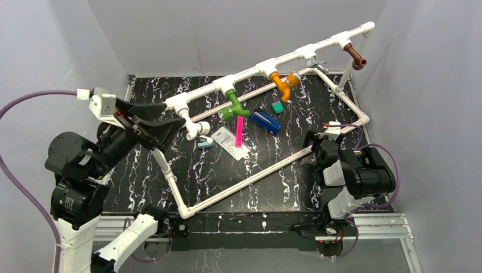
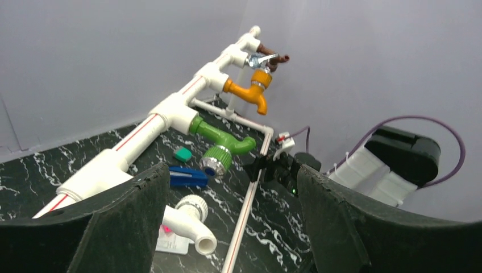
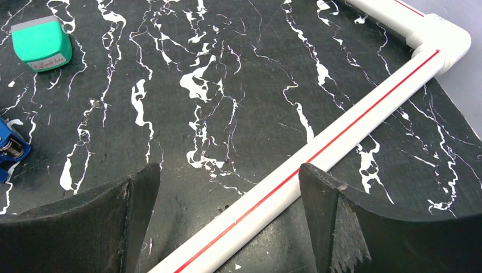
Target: Install the water faucets
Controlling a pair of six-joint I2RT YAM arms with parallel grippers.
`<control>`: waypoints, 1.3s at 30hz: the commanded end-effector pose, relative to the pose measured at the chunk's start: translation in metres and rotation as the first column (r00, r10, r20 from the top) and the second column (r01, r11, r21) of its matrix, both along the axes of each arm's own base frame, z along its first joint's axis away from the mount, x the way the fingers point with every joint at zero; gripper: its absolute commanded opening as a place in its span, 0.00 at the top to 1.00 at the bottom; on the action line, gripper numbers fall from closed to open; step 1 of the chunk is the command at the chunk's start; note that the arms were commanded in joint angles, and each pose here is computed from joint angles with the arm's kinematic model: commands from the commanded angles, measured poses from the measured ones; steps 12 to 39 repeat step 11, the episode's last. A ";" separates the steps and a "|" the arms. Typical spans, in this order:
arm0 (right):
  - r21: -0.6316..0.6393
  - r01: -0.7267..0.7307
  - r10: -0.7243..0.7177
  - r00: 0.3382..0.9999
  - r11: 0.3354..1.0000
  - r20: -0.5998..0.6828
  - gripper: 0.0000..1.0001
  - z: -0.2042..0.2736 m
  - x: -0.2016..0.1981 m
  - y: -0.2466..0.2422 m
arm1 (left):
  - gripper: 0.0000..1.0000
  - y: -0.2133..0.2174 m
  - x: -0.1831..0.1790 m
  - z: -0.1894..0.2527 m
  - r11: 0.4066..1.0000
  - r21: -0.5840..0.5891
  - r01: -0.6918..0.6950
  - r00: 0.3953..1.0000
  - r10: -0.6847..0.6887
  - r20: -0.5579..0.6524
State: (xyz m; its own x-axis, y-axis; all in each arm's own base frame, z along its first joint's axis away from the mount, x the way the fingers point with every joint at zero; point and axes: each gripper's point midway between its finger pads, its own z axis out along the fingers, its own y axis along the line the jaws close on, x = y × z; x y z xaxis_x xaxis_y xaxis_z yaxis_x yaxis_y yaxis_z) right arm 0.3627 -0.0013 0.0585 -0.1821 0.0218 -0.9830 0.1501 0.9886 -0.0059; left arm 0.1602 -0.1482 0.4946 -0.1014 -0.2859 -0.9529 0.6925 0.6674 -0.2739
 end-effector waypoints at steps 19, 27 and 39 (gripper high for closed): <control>0.046 0.012 -0.012 1.000 0.999 0.004 0.01 0.005 0.012 -0.007 | 0.18 0.048 -0.015 0.077 0.940 -0.288 -0.181 0.953 0.240 0.186; 0.046 0.012 -0.012 1.000 0.999 0.004 0.01 0.005 0.012 -0.007 | 0.18 0.048 -0.015 0.077 0.940 -0.288 -0.181 0.953 0.240 0.186; 0.046 0.012 -0.012 1.000 0.999 0.004 0.01 0.005 0.012 -0.007 | 0.18 0.048 -0.015 0.077 0.940 -0.288 -0.181 0.953 0.240 0.186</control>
